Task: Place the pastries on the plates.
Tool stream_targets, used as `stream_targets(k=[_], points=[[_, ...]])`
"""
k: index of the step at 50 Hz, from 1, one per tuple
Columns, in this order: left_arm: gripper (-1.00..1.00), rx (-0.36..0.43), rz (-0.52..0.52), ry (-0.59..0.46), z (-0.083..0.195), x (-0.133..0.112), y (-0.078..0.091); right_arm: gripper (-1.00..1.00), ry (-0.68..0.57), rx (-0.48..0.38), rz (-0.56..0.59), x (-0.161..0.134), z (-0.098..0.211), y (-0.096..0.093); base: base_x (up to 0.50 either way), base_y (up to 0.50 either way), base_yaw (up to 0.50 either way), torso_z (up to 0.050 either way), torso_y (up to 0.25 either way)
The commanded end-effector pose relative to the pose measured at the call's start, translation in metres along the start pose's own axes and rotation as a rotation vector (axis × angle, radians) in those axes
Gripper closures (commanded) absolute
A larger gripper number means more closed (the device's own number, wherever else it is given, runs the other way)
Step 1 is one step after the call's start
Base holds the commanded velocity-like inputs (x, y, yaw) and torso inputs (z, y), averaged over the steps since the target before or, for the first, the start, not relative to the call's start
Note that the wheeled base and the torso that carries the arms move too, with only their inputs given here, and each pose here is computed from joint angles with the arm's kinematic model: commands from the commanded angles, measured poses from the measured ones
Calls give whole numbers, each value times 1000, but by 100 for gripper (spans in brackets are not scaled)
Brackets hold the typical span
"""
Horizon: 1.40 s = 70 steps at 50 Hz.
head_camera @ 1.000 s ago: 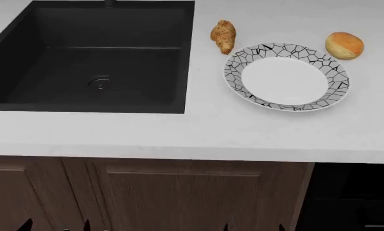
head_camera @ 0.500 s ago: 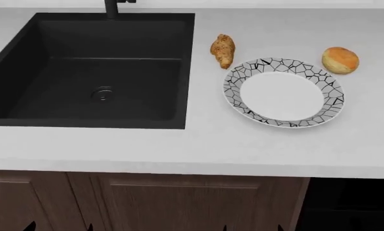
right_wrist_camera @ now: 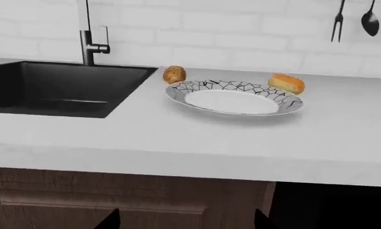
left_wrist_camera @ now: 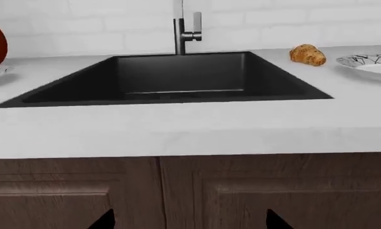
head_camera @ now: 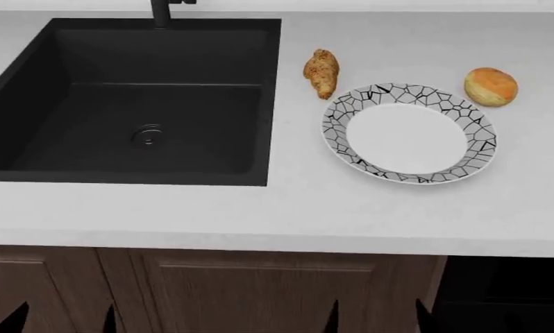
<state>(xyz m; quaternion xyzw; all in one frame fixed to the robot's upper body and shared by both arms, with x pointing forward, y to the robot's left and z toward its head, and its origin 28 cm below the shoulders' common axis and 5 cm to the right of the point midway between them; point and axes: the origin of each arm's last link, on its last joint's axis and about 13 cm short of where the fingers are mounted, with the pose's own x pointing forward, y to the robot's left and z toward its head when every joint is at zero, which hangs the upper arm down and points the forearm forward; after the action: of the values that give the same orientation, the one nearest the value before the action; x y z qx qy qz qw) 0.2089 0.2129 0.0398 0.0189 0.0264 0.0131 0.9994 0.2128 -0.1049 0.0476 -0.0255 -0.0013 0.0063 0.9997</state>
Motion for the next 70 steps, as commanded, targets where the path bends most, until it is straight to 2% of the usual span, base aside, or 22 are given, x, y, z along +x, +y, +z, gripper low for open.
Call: stream_targets(k=[1,3,8,17,19,20,37,64,70], points=[[-100,96,-10,-118,99,-23,27,-100,-120,-68,67,-22,111,-21,0,0,0,0,0],[-100,103,-12,-153,124,-30,30,-100,-162,-87,92,-30,135,-24,0,0,0,0,0],[-100,115,-11,-170,142,-32,33,-100,-203,-135,104,-32,153,-27,0,0,0,0,0],[-100,133,17,-169,142,-35,37,-100,-218,-112,126,-41,164,-26,0,-194,0,0,0],[-100,139,15,-168,142,-37,37,-100,-222,-131,127,-43,164,-26,0,-500,0,0,0],[-100,183,35,-183,141,-37,38,-100,-221,-131,123,-44,164,-26,0,-500,0,0,0],[-100,179,36,-168,142,-42,41,-100,-231,-132,107,-53,169,-26,0,-500,0,0,0],[-100,177,46,-169,144,-42,42,-100,-220,-115,106,-49,169,-29,0,-487,0,0,0],[-100,130,29,-186,168,-42,48,-100,-227,-115,108,-48,192,-35,0,0,0,0,0]])
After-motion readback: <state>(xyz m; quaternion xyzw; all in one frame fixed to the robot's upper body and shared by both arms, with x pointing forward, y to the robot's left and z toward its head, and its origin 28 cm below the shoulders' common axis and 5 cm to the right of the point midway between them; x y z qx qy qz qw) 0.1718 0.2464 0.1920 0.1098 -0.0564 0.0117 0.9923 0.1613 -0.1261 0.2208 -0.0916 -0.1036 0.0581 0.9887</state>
